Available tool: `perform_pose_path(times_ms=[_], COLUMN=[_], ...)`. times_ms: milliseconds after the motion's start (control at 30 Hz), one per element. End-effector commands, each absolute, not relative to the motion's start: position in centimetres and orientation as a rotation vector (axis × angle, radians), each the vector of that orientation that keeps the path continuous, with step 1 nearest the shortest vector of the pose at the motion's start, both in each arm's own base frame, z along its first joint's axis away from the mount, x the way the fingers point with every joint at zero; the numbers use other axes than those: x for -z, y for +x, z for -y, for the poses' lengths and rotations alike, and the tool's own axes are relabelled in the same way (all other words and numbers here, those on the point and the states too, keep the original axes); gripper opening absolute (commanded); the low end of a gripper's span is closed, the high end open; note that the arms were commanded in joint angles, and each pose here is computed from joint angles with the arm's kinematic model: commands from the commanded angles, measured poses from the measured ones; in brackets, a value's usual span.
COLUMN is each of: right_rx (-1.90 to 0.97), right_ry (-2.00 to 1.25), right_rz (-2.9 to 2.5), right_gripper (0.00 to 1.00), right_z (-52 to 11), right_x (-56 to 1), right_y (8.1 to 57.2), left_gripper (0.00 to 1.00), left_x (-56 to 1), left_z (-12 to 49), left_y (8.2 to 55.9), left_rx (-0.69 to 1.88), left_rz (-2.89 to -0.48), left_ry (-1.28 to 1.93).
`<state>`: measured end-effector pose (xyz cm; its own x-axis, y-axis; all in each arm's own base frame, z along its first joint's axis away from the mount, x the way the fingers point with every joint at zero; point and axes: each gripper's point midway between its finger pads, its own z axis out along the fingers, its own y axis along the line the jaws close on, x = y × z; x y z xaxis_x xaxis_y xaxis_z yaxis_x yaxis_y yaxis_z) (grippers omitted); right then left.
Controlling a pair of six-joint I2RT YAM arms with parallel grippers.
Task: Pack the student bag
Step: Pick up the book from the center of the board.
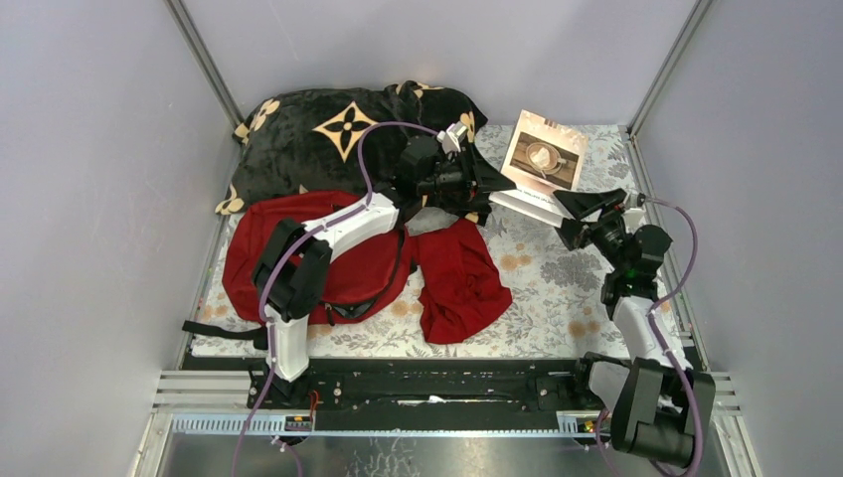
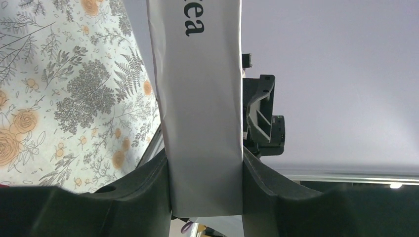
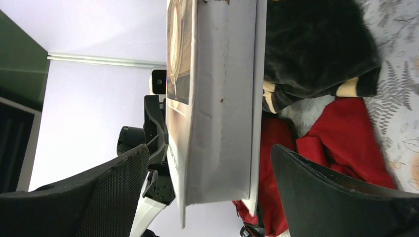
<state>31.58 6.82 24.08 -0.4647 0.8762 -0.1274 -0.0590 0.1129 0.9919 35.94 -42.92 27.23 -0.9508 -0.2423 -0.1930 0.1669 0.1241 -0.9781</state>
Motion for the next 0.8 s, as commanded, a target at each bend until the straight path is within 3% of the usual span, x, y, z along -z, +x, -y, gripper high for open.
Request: perform_pose_path(times_ms=[0,167,333,467,533,567,667,767], right_rx=[-1.53,-1.534,-1.587,-1.668,-1.689,-1.697,-1.719,-1.758], right_ry=[0.671,0.634,0.63,0.622,0.616,0.604,0.526,0.378], right_rz=[-1.504,-1.414,-1.364,-1.309,-1.309,-1.32,-1.379,-1.446], right_gripper=[1.0,0.95,0.64,0.52,0.47,0.47,0.41,0.4], right_z=[-9.2,-9.6,-9.8,-10.2,-10.3,-10.5,-11.4,-12.7], right_x=[-26.4,-27.8,-28.5,-29.0,-28.9,-28.9,-28.9,-29.3], right_y=[32.0,33.0,34.2,34.3,34.4,34.4,34.5,33.8], left_gripper=[0.0,0.0,0.0,0.03,0.16,0.28,0.73,0.93], left_x=[-30.3,-30.1,-29.5,-29.2,-29.2,-29.3,-29.1,-28.8], left_z=[43.0,42.8,42.4,42.3,42.2,42.2,41.6,39.9], left_y=[35.5,35.2,34.9,35.0,35.1,35.1,35.3,36.1], left_rx=[1.981,1.984,1.965,1.935,1.913,1.904,1.856,1.801], left_rz=[-1.948,-1.95,-1.967,-1.983,-1.987,-1.988,-1.999,-2.034], left_ry=[-0.003,-0.03,-0.062,-0.052,-0.043,-0.034,-0.008,0.001])
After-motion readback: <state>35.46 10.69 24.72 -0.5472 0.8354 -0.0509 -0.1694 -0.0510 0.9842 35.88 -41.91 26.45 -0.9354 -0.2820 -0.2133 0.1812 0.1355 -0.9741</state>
